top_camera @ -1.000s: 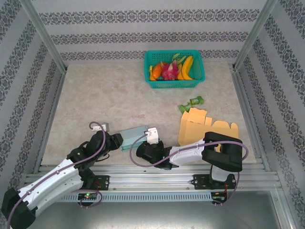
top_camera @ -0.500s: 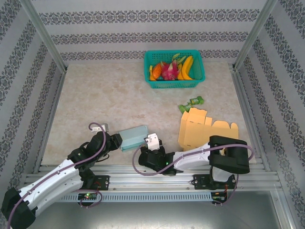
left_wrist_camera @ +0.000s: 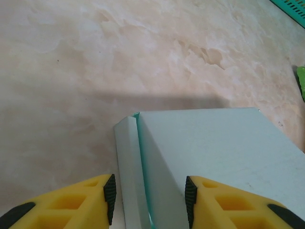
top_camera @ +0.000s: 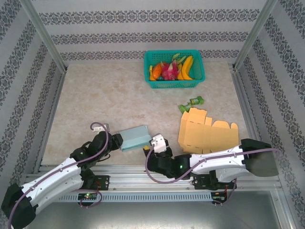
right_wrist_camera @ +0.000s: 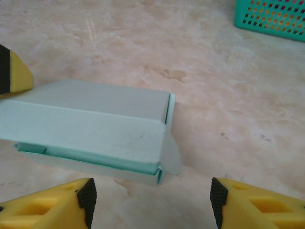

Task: Fold the paper box

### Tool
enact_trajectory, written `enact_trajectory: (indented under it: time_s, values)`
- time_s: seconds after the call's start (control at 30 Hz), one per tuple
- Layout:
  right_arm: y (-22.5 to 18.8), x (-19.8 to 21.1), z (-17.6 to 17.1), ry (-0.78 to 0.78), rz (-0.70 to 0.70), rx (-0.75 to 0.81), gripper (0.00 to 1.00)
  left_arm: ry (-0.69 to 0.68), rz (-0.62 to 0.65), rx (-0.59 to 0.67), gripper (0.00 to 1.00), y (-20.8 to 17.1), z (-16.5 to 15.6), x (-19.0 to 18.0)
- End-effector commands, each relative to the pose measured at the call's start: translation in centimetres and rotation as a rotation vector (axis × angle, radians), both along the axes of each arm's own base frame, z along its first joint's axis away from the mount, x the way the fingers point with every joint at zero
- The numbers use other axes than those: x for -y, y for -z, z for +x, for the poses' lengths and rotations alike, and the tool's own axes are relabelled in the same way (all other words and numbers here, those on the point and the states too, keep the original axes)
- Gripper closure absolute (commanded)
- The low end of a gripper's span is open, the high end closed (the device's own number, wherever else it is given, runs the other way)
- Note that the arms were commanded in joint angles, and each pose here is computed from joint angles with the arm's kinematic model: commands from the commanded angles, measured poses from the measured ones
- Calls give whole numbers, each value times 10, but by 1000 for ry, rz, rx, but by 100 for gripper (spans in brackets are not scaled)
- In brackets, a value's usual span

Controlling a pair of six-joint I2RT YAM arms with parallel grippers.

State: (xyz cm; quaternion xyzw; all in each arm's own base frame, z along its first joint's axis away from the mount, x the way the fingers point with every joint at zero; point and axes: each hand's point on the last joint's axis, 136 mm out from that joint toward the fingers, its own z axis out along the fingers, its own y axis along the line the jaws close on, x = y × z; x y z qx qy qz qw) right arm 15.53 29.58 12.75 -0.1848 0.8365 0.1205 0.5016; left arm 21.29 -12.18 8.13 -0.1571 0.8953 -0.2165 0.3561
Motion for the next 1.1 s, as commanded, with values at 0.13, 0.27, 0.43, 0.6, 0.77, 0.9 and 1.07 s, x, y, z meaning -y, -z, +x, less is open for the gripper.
enact_trajectory:
  time_s: [0.13,0.27,0.43,0.6,0.77,0.9,1.07]
  values:
    - [-24,-7,25,-54,-51,-30,30,-4,-3,10,55,3,2,3]
    - [-18,-13,47,-53,-47,-94,30,-9,-1,9,55,6,2,2]
    - [-4,-24,69,-56,-55,-159,30,-10,6,5,55,9,2,1]
    - [24,-32,78,-49,-122,-205,30,-15,14,-8,55,18,1,0]
    - [55,-28,81,-21,-182,-230,30,-22,33,-25,54,29,1,-1]
    - [76,-23,84,3,-218,-260,30,-19,48,-38,54,34,5,2]
    - [84,-18,88,30,-187,-287,30,-19,65,-45,53,38,12,6]
